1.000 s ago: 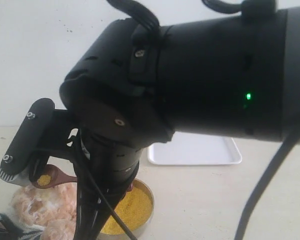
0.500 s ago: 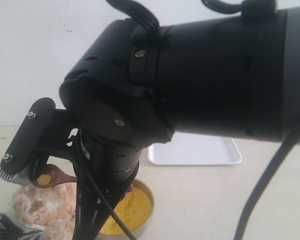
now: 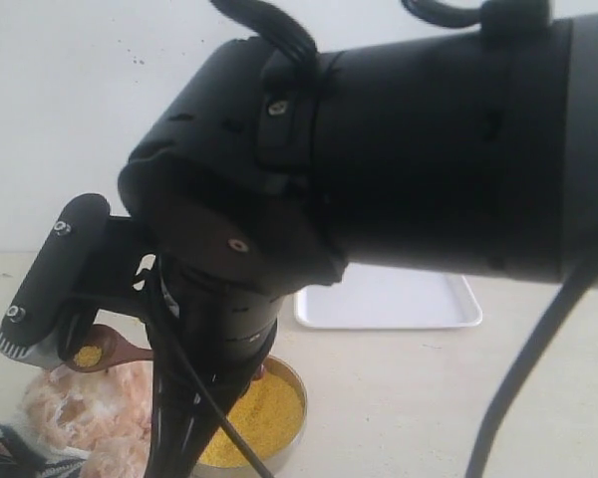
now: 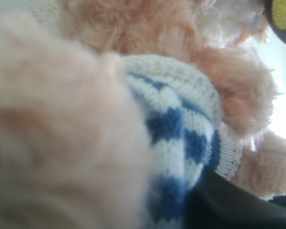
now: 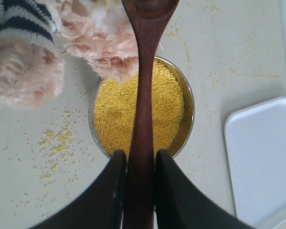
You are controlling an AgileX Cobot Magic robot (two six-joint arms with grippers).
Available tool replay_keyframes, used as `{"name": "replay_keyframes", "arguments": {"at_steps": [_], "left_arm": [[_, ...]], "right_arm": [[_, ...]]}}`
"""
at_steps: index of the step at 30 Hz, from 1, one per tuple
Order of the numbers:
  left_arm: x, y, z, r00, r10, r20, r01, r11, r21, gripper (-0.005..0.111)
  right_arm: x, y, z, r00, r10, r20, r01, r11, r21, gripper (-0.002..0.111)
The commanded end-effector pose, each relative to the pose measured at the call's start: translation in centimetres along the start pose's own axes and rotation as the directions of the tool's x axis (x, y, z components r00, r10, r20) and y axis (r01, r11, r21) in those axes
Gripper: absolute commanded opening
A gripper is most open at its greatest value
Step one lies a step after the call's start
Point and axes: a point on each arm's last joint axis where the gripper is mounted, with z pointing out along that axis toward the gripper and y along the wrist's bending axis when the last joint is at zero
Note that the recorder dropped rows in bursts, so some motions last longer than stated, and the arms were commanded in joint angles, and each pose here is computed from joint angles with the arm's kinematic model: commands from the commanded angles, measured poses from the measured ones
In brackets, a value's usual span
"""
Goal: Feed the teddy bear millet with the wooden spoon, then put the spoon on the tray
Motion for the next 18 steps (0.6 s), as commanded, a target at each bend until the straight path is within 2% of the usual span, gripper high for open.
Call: {"name": "replay_keyframes", "arguments": {"at_steps": [1, 12, 18], "left_arm": [[0.0, -0.2, 0.0, 1.0, -0.008, 0.009, 0.008, 1.0, 0.02, 0.004], [0.0, -0.2, 0.0, 1.0, -0.008, 0.009, 0.008, 1.0, 0.02, 0.004], [0.0, -0.2, 0.0, 1.0, -0.008, 0.009, 0.008, 1.0, 0.02, 0.004]], "right_arm": [[0.0, -0.2, 0.0, 1.0, -0.016, 0.001, 0.016, 1.0, 0.027, 0.0], [-1.3, 1.6, -1.1, 0.994, -0.11, 0.023, 0.106, 0.987, 0.118, 0.0], [-1.1, 1.3, -1.1, 0.995, -0.095, 0.001, 0.094, 0.984, 0.149, 0.0]]}}
